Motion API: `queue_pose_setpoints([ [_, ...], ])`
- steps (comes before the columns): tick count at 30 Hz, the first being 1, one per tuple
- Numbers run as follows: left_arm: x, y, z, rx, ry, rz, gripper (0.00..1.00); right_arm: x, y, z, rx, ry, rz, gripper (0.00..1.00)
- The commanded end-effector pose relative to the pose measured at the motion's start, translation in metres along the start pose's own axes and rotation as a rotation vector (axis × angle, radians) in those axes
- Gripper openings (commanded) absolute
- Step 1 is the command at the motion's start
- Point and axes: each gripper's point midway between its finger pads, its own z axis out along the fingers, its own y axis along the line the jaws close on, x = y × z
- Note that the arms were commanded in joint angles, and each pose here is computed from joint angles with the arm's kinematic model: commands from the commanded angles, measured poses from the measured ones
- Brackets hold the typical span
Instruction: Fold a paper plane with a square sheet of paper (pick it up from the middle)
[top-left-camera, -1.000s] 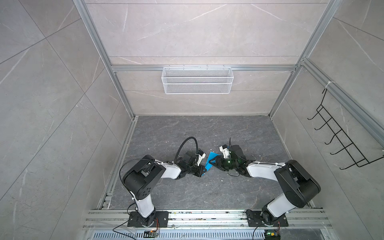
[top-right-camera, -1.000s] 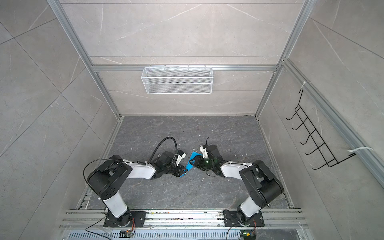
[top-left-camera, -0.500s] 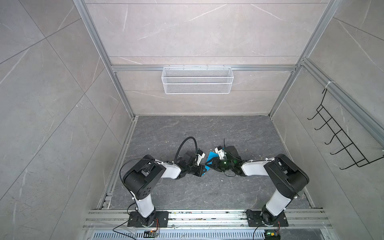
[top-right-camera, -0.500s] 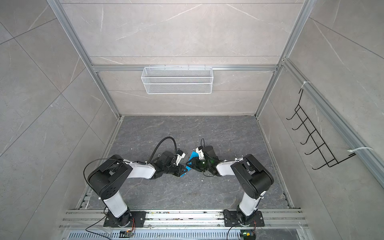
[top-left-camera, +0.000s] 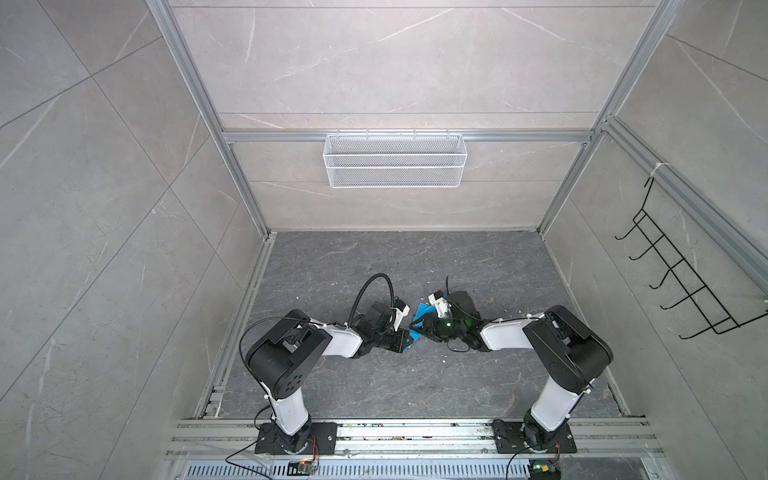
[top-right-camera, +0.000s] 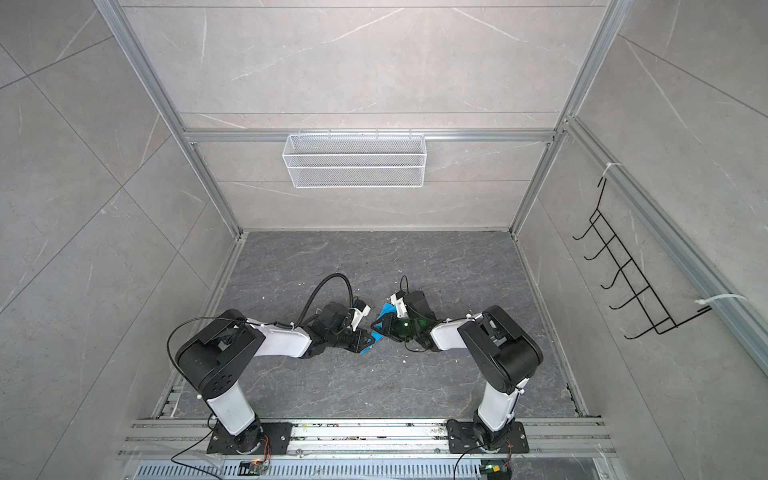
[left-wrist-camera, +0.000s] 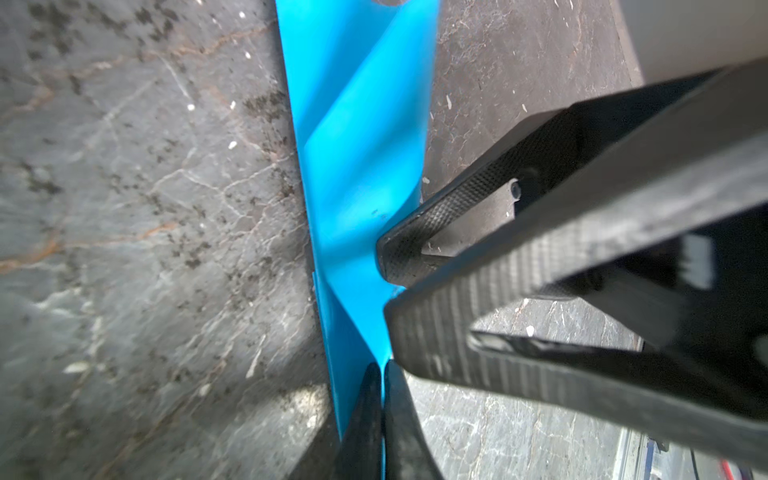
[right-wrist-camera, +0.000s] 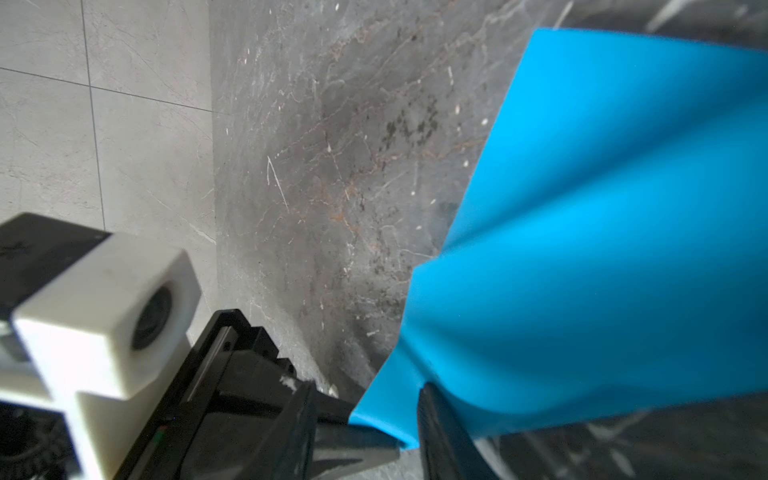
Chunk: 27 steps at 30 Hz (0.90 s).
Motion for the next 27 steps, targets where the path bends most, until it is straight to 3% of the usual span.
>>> queue_pose_setpoints([
  [1, 0.031, 0.026, 0.003, -0.091, 0.098, -0.071, 0.11, -0.005, -0.003, 0.004, 0.015, -0.015, -0.016, 0.44],
  [14, 0.011, 0.012, -0.010, -0.033, 0.045, -0.112, 0.26, -0.004, -0.008, 0.004, 0.033, -0.015, -0.004, 0.44],
  [21, -0.002, 0.004, -0.019, 0.008, 0.008, -0.147, 0.26, -0.003, -0.010, 0.005, 0.037, -0.012, 0.003, 0.43],
  [27, -0.003, 0.000, -0.018, 0.031, 0.010, -0.150, 0.19, -0.001, -0.012, 0.007, 0.033, -0.007, 0.014, 0.43],
])
